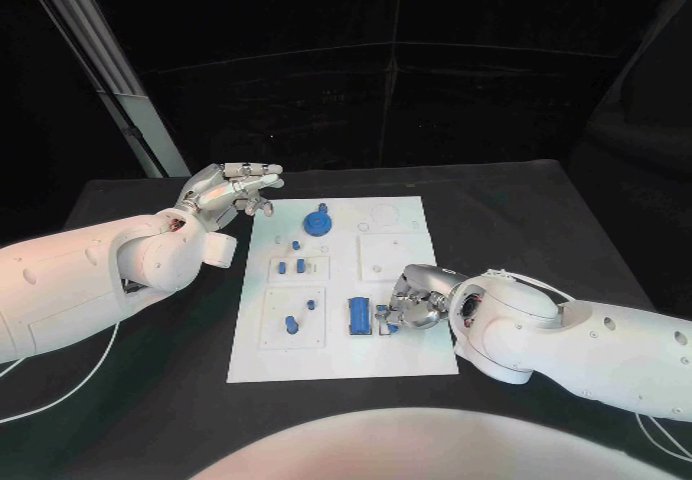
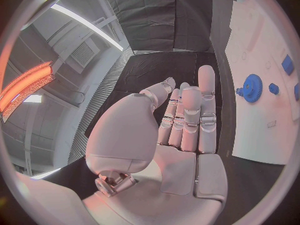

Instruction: Assemble the parts on the task board

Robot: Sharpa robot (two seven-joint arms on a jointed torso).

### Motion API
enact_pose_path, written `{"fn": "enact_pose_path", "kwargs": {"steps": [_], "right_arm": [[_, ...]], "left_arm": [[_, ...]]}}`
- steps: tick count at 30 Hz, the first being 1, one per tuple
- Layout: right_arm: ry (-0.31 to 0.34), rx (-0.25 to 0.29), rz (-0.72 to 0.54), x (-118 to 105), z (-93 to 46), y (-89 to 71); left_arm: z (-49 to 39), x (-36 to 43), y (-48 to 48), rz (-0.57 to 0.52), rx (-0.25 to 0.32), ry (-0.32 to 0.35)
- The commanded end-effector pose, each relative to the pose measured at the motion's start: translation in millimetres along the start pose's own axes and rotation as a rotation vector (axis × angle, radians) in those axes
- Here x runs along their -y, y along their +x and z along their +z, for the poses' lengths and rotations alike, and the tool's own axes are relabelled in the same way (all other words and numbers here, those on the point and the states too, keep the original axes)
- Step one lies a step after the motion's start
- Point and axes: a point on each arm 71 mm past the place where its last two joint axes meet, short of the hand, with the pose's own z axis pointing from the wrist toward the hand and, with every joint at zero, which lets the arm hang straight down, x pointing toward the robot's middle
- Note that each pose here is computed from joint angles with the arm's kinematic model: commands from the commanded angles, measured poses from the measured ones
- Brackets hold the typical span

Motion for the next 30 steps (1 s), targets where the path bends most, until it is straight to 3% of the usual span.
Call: {"fn": "enact_pose_path", "kwargs": {"steps": [1, 30], "right_arm": [[-0.013, 0.002, -0.023, -2.8, -0.1, 0.3], [-0.025, 0.012, -0.035, -4.1, -4.2, -1.0]], "left_arm": [[0.2, 1.3, 1.3, -0.007, -0.010, 0.004], [0.5, 1.2, 0.7, -0.007, -0.010, 0.003]]}}
